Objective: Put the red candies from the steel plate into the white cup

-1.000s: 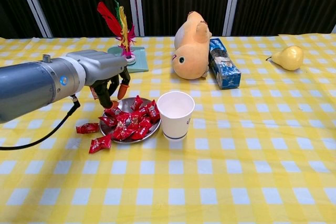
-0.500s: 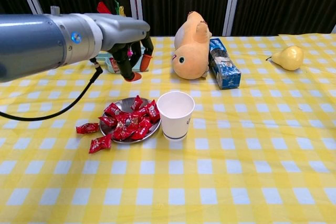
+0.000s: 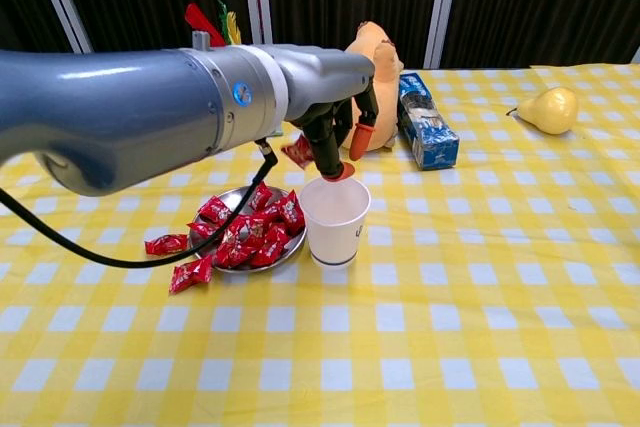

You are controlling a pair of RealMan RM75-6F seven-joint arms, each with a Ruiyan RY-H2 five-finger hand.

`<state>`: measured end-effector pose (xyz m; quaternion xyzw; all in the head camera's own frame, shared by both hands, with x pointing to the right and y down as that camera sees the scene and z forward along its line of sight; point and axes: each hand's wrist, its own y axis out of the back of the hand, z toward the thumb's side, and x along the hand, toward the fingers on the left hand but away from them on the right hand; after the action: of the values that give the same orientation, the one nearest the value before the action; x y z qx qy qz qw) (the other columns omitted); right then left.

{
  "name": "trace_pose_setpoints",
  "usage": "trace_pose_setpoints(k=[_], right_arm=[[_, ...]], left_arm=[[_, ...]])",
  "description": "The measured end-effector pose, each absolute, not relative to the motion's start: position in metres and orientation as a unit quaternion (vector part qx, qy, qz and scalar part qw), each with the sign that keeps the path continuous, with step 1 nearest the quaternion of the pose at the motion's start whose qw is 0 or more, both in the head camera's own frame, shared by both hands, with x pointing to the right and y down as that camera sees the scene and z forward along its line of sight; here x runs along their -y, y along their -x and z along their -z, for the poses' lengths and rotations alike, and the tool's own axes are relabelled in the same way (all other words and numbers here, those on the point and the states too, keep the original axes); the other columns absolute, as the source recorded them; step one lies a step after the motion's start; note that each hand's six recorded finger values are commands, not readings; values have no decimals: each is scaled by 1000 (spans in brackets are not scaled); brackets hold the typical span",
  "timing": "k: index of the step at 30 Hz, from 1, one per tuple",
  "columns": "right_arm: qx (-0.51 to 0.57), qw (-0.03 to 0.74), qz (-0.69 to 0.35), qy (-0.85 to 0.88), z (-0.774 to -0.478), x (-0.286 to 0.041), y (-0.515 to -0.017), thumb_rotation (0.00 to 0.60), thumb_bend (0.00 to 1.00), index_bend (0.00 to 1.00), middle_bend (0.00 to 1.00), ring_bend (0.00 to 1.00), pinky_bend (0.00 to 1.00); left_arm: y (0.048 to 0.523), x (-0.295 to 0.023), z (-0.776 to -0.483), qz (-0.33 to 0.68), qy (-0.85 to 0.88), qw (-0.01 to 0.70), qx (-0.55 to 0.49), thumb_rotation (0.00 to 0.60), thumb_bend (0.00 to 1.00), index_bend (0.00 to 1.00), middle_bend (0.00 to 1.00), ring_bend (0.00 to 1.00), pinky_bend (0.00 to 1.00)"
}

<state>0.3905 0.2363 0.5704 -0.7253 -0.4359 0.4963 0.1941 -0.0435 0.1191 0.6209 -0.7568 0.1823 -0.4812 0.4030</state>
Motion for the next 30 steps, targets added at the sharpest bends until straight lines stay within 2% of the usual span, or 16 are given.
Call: trace_pose_setpoints(k=[14, 26, 30], right_arm=[[439, 193, -492, 726, -569, -236, -390, 600, 327, 0, 0, 0, 0], [437, 195, -494, 726, -569, -236, -389, 600, 326, 0, 0, 0, 0], [437, 195, -495, 725, -569, -237, -390, 600, 327, 0, 0, 0, 0]], left_arm=[[25, -132, -633, 472, 764, 395, -195, 600, 391, 551, 697, 924, 968], [63, -120, -629, 500, 741, 409, -184, 600, 391, 546, 695, 924, 967], [77, -123, -630, 510, 737, 408, -172, 600, 379, 500, 656, 924, 967]])
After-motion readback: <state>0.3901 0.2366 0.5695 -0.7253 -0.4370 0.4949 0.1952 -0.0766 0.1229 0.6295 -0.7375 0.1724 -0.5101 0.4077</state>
